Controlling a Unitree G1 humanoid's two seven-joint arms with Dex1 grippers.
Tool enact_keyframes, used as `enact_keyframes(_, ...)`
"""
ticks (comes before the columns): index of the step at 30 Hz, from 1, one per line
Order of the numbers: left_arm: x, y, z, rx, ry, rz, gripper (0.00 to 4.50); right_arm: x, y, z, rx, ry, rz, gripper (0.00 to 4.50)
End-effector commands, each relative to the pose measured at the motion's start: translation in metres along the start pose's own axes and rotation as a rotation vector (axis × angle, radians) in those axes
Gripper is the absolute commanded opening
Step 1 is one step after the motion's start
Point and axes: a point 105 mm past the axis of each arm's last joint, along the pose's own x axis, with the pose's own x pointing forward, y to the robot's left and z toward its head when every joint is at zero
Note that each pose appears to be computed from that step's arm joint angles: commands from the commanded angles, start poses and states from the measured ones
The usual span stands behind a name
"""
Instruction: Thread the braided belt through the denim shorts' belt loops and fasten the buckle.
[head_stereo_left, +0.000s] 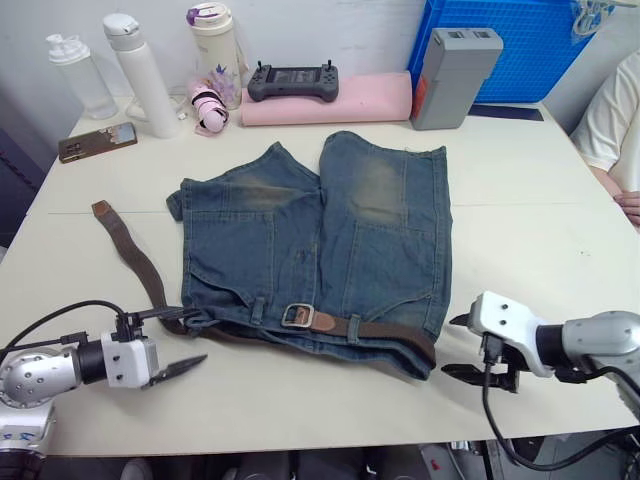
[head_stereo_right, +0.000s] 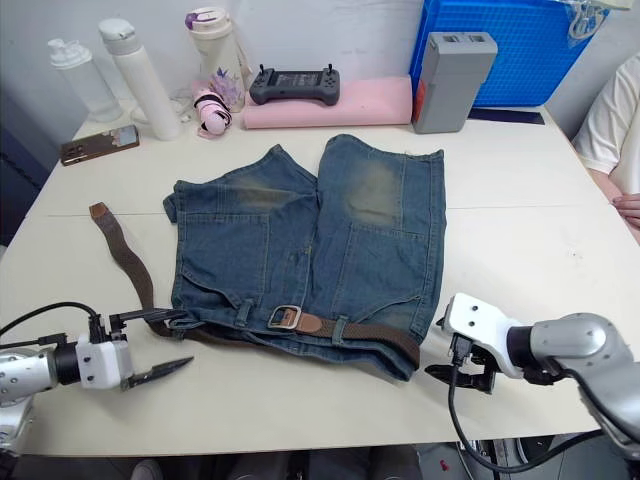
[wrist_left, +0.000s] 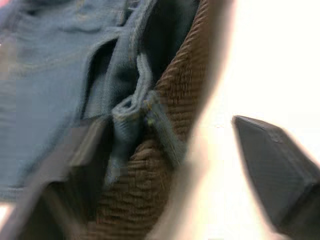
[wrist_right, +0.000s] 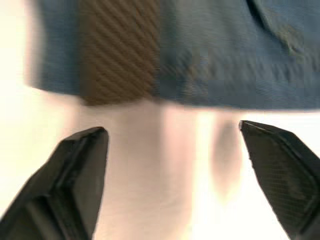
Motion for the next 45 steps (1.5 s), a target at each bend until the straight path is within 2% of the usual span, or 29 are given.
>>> enact_keyframes(1,-0.008,0.002,0.027,-0.384,-0.014,-0.235,4.40,-0.024,-0.004,0.059,-0.050,-0.234,0.056,4.50)
enact_keyframes(3,-0.012,0.011,0.039,-0.497,-0.028,-0.285,4.40,-0.027,-0.012,0.074,-0.052,-0.294,0.044,4.50)
enact_keyframes(7,-0.013,0.065,0.072,-0.648,-0.210,-0.209,4.40,-0.007,-0.055,0.101,-0.019,-0.356,-0.127,4.50)
enact_keyframes(9,-0.009,0.087,0.076,-0.676,-0.268,-0.165,4.40,0.008,-0.078,0.107,0.062,-0.361,-0.207,4.50)
enact_keyframes(11,0.000,0.111,0.069,-0.689,-0.284,-0.072,4.40,0.027,-0.092,0.109,0.087,-0.337,-0.244,4.50)
enact_keyframes(13,0.017,0.134,0.043,-0.642,-0.186,0.086,4.40,0.044,-0.102,0.107,0.118,-0.319,-0.260,4.50)
enact_keyframes(15,0.036,0.145,0.018,-0.604,-0.081,0.182,4.40,0.060,-0.113,0.102,0.149,-0.288,-0.281,4.50)
enact_keyframes(18,0.063,0.129,-0.007,-0.594,0.040,0.122,4.40,0.084,-0.117,0.089,0.188,-0.220,-0.257,4.50)
enact_keyframes(22,0.081,0.112,-0.033,-0.569,0.146,0.067,4.40,0.101,-0.118,0.069,0.250,-0.137,-0.215,4.50)
enact_keyframes(23,0.083,0.106,-0.038,-0.555,0.168,0.040,4.16,0.104,-0.118,0.063,0.256,-0.112,-0.208,4.50)
enact_keyframes(26,0.087,0.091,-0.051,-0.505,0.236,-0.018,3.11,0.112,-0.118,0.048,0.257,-0.048,-0.209,3.69)
enact_keyframes(33,0.093,0.089,-0.059,-0.362,0.319,-0.036,0.01,0.118,-0.135,0.038,0.190,0.019,-0.330,0.41)
enact_keyframes(34,0.095,0.092,-0.061,-0.347,0.331,-0.015,0.00,0.118,-0.139,0.037,0.182,0.025,-0.356,0.05)
enact_keyframes(37,0.100,0.100,-0.065,-0.299,0.364,0.030,0.00,0.116,-0.151,0.036,0.158,0.036,-0.435,0.05)
enact_keyframes(41,0.117,0.122,-0.069,-0.222,0.420,0.164,0.00,0.109,-0.178,0.039,0.147,0.026,-0.613,0.05)
enact_keyframes(45,0.128,0.133,-0.068,-0.143,0.451,0.228,0.00,0.106,-0.190,0.041,0.146,0.023,-0.683,0.05)
